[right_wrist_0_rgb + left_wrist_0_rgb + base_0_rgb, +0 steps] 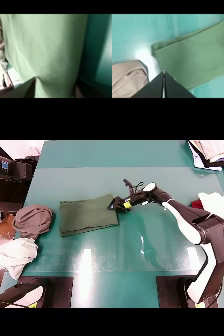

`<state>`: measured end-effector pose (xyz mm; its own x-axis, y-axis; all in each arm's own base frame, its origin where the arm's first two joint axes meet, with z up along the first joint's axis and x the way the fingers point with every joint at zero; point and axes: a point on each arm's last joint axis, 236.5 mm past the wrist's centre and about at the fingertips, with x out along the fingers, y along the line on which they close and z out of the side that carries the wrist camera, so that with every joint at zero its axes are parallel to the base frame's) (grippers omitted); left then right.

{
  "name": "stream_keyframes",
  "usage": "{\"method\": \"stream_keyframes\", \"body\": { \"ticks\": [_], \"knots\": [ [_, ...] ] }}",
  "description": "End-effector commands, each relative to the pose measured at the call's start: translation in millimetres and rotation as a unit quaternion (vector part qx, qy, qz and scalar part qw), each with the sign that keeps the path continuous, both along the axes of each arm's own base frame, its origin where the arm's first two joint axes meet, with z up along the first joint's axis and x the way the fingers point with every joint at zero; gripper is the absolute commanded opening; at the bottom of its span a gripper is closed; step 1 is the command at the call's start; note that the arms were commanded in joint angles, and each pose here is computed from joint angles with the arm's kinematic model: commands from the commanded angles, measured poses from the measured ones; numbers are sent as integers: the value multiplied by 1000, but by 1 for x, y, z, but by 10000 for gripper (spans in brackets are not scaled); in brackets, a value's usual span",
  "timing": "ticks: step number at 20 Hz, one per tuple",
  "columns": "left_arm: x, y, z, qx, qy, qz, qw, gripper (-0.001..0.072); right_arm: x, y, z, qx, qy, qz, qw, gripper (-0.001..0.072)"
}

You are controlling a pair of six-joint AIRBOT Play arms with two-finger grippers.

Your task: Fold the shirts.

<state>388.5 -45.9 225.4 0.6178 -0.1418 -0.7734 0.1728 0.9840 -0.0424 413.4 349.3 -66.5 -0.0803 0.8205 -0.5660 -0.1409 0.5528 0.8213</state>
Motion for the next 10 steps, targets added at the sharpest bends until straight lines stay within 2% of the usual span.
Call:
{"method": "stream_keyframes", "body": {
  "ticks": [1, 2, 3, 7, 10],
  "knots": [
    [-1, 0, -1, 6, 2, -7, 1000, 26, -14, 22, -7, -2, -9, 25, 1000, 304],
    [-2, 0, -1, 6, 3, -7, 1000, 26, -16, 24, -7, -1, -17, 34, 999, 97],
    [-3, 0, -2, 6, 5, -7, 1000, 26, -17, 23, -5, 1, -23, 40, 999, 17],
    [-3, 0, -2, 8, 6, -10, 1000, 26, 15, -7, 45, 7, -86, 8, 996, 16],
    [-3, 0, -2, 8, 6, -10, 1000, 26, 54, -83, 97, -37, -165, -42, 985, 15]
  ]
}}
